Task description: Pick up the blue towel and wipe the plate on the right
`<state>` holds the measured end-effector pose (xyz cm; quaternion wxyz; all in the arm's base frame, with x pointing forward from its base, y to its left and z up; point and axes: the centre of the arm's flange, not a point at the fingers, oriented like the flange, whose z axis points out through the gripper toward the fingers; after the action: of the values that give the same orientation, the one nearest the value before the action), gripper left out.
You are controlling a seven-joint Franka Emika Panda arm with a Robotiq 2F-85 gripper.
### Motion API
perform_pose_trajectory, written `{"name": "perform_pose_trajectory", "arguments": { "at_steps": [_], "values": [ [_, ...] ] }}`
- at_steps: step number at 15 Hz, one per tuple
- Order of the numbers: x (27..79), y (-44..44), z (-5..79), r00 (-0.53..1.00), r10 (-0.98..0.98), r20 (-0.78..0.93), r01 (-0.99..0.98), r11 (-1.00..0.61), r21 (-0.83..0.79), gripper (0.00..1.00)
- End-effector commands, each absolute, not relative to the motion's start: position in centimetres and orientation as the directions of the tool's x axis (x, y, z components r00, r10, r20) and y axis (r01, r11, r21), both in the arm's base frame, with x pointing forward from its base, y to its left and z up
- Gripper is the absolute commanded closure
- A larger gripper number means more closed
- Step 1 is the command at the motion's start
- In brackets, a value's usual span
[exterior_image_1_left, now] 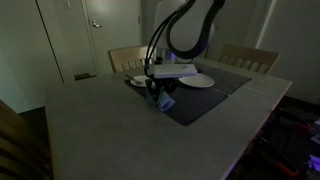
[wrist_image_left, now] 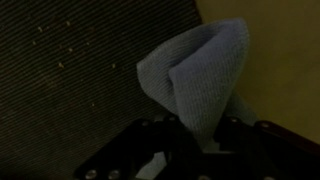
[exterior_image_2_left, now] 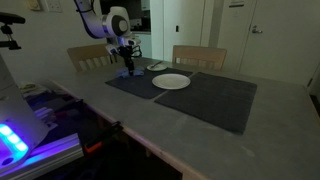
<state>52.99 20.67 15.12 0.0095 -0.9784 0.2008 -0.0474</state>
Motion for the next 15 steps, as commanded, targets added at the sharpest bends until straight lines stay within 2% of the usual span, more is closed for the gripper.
{"name": "perform_pose_trajectory", "arguments": {
  "at_steps": [1,3,4,8,15],
  "values": [
    [53.5,20.8,15.1,0.949,-0.314,0.031,-0.312,-0.948,-0.058,0.98],
    [53.7,20.7,16.5,0.969,-0.247,0.005,-0.246,-0.967,-0.068,1.0],
    [53.7,20.6,17.3,0.979,-0.203,0.0,-0.202,-0.977,-0.065,0.97],
    [54.5,20.2,20.2,0.996,-0.087,-0.009,-0.087,-0.996,-0.008,0.97],
    [56.6,15.2,24.4,0.995,-0.094,0.025,-0.097,-0.982,0.16,0.97]
  ]
}}
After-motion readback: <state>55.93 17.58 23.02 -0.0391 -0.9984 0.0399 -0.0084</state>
